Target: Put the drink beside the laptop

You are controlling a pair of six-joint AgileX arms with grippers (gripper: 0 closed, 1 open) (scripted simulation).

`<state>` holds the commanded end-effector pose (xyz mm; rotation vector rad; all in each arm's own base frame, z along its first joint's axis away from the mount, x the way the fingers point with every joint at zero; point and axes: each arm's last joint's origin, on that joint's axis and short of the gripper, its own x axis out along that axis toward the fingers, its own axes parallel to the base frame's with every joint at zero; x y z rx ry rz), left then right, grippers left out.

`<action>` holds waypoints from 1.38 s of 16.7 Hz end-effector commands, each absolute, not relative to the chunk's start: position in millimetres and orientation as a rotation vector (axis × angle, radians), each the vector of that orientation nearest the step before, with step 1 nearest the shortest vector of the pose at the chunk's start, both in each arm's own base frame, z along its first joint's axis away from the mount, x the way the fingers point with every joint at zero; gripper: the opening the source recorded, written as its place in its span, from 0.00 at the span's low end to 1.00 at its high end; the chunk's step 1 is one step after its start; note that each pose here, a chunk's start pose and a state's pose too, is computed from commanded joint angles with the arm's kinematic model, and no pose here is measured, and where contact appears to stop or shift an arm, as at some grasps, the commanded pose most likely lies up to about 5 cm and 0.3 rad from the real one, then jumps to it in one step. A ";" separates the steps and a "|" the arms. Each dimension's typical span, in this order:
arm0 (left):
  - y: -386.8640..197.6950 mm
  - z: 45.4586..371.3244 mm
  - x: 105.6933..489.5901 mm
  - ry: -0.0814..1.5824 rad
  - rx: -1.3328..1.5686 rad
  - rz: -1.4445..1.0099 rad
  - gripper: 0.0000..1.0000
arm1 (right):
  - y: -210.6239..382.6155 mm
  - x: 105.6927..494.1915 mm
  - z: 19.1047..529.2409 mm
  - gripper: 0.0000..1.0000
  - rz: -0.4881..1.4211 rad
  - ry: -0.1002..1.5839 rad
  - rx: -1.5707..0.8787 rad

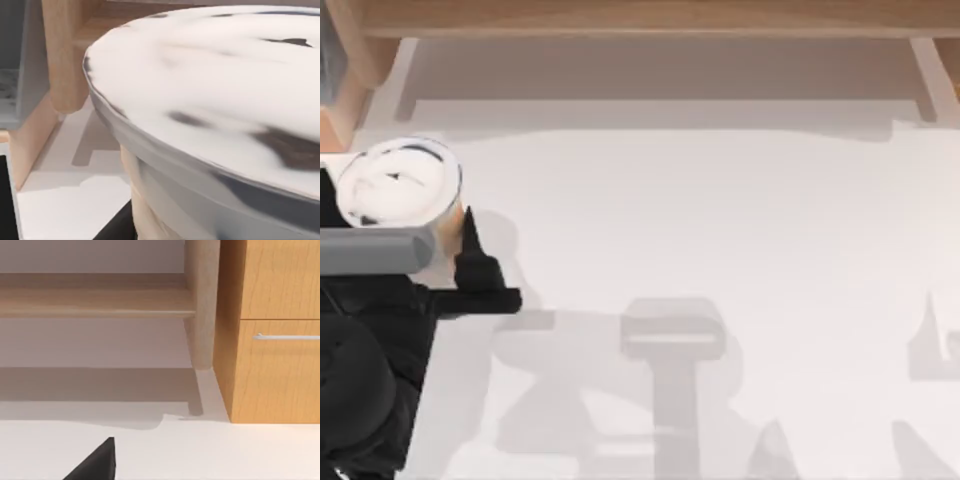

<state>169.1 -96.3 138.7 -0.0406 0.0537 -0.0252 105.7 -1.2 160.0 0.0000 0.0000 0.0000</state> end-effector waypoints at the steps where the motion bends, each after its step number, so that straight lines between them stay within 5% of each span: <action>1: -92.3 135.2 163.3 0.063 -0.034 -0.026 0.00 | -1.2 105.7 160.0 1.00 0.000 0.000 0.000; 23: -84.6 131.8 155.2 0.020 -0.066 -0.048 0.00 | -1.2 105.7 160.0 1.00 0.000 0.000 0.000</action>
